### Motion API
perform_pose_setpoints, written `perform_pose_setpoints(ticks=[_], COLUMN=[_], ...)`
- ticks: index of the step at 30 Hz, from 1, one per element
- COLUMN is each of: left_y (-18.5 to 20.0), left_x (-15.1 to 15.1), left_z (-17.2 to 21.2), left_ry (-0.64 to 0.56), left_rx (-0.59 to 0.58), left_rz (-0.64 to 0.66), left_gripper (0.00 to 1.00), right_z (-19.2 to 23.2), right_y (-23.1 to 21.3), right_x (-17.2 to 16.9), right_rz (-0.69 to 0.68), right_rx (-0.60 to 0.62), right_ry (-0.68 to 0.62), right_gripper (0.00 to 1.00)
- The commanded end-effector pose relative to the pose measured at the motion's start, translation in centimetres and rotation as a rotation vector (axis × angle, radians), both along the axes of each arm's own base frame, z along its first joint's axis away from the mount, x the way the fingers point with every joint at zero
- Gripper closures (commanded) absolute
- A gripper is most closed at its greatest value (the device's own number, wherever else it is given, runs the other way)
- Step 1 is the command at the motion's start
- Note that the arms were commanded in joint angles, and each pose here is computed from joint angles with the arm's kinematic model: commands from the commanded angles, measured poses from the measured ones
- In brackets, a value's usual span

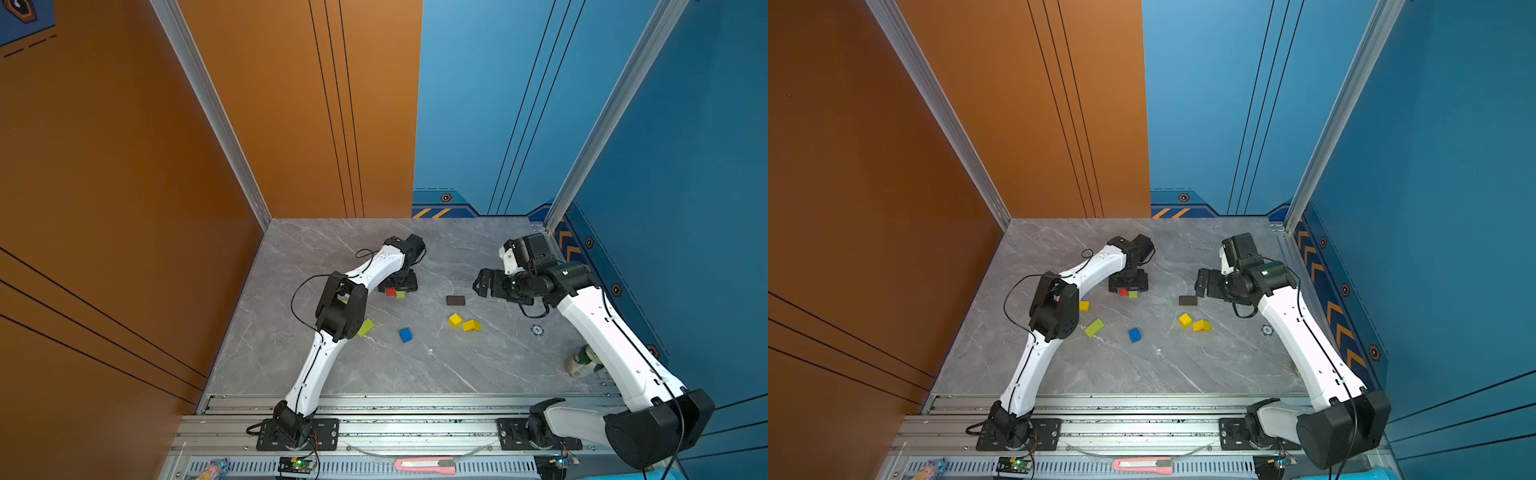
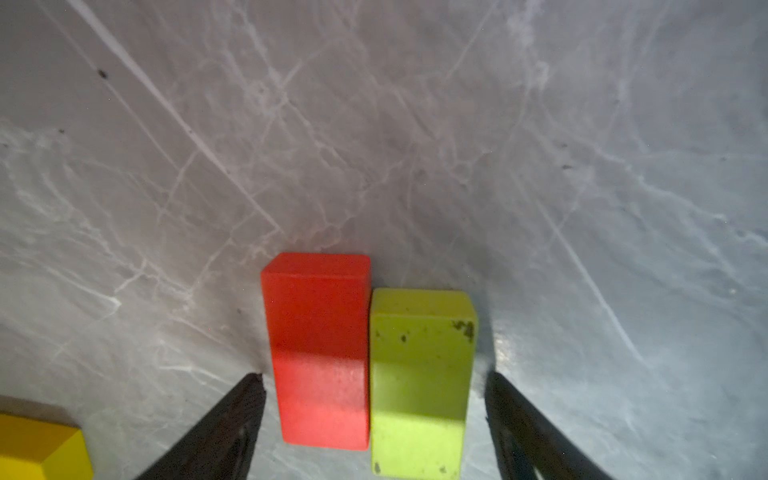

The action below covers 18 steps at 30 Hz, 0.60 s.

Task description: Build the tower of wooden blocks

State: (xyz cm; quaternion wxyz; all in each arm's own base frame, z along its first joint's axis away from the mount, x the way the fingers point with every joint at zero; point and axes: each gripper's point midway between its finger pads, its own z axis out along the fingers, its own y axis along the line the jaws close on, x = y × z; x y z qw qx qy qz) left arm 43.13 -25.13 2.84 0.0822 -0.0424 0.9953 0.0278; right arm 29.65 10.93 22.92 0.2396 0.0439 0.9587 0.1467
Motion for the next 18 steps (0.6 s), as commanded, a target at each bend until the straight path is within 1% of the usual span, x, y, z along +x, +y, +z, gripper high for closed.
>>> perform_pose_setpoints(ticks=[1, 5, 11, 14, 18], left_y=[0.0, -0.2, -0.2, -0.3, 0.3], left_x=[-0.3, -0.2, -0.4, -1.2, -2.8], left_z=[-0.6, 0.0, 3.4, 4.8, 5.6], left_ry=[0.037, 0.028, -0.024, -0.036, -0.036], left_rx=[-0.007, -0.012, -0.033, -0.045, -0.030], left_rz=[-0.021, -0.032, -0.022, -0.020, 0.011], left_gripper=[0.15, 0.15, 0.15, 0.15, 0.15], right_z=[-0.2, -0.2, -0.1, -0.1, 0.0], right_y=[0.0, 0.2, 0.5, 0.7, 1.1], right_x=[0.2, 0.4, 0.6, 0.6, 0.5], right_rz=[0.000, 0.001, 0.007, 0.014, 0.029], right_rx=[0.003, 0.009, 0.013, 0.018, 0.023], right_ry=[0.012, 0.013, 0.013, 0.018, 0.018], right_gripper=[0.00, 0.00, 0.00, 0.00, 0.00])
